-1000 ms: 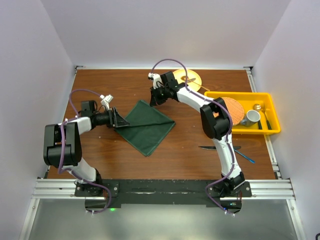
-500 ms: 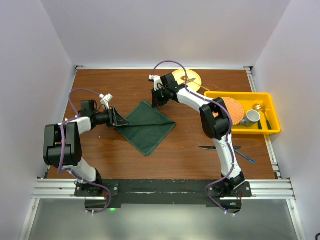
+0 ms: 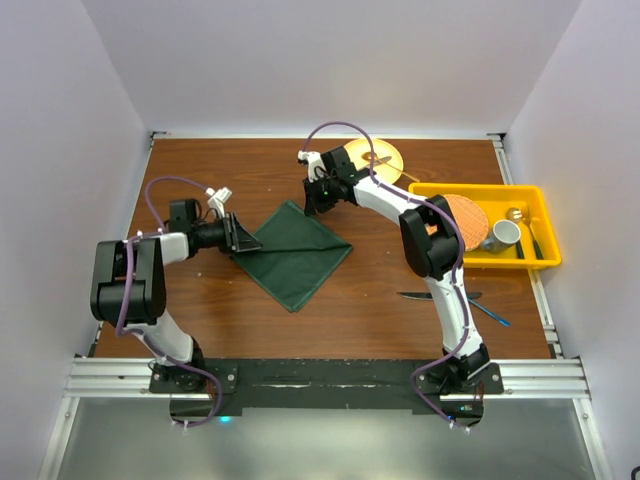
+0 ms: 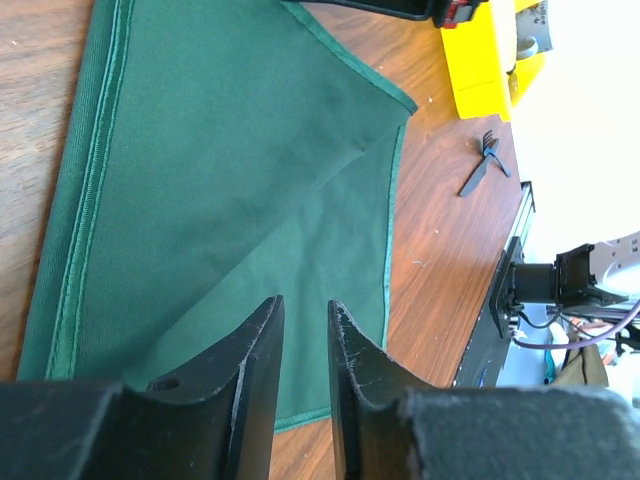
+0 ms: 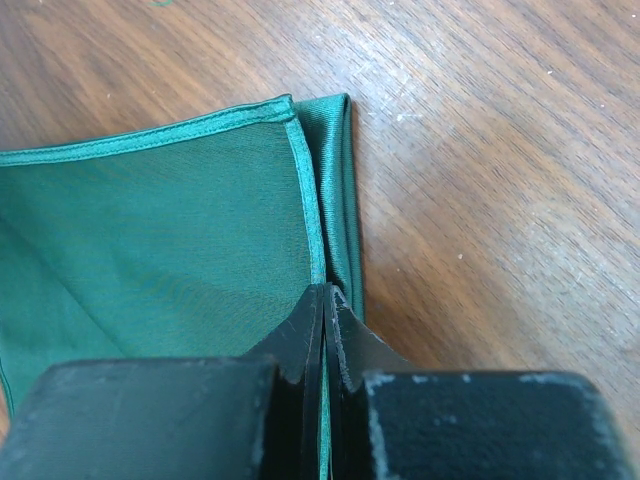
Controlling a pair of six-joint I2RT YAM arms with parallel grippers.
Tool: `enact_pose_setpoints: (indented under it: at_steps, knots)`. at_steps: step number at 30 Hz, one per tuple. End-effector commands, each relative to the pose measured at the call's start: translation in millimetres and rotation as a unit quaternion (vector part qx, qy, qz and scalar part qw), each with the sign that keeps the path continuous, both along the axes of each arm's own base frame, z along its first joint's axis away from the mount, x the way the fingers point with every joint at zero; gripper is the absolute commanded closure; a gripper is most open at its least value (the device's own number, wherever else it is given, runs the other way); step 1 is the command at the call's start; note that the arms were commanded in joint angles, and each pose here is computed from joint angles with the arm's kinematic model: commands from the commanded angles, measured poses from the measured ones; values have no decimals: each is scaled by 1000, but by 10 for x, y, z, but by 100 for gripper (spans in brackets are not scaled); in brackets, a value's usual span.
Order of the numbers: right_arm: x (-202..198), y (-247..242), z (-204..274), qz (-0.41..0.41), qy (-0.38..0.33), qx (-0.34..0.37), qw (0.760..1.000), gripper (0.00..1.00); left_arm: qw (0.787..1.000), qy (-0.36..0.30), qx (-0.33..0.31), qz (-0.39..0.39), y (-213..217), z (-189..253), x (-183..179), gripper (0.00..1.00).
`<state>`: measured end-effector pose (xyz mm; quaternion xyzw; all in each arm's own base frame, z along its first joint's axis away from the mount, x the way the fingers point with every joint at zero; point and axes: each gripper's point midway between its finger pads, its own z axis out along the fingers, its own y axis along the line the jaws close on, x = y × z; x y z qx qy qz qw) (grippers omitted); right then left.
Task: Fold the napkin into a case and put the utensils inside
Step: Smooth out the upper triangle-folded napkin at the center of the board.
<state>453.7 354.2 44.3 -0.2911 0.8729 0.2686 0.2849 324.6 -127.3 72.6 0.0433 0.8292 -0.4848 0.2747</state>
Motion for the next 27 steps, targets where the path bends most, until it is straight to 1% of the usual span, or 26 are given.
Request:
enact_pose_setpoints:
  at_steps: [1, 9, 15, 19, 22, 24, 25, 26, 27]
  knots:
    - [109, -36, 21, -4, -25, -6, 1000, 100, 1000, -18, 1, 8, -1, 13, 211, 73]
    - [103, -43, -28, -1, -24, -10, 1000, 100, 1000, -12, -7, 19, 10, -36, 376, 75]
    - [103, -33, -47, -1, -21, -8, 1000, 100, 999, 23, 2, 26, 30, -293, 378, 77]
    - [98, -33, -43, 0, -21, -8, 1000, 100, 997, 60, 18, 35, 65, -552, 326, 79]
    - [84, -13, 4, 2, -18, 1, 1000, 100, 995, 83, 34, 40, 105, -714, 299, 82]
    - [28, 48, 131, 15, -10, 17, 1000, 100, 994, 94, 39, 43, 115, -777, 281, 82]
    - [20, 69, 210, 20, -10, 23, 999, 91, 993, 98, 39, 44, 117, -790, 284, 82]
    - [38, 100, 422, 22, -19, 37, 999, 83, 993, 101, 40, 43, 118, -805, 281, 82]
    - [-3, 126, 557, 31, -14, 56, 998, 77, 993, 105, 43, 43, 124, -829, 269, 82]
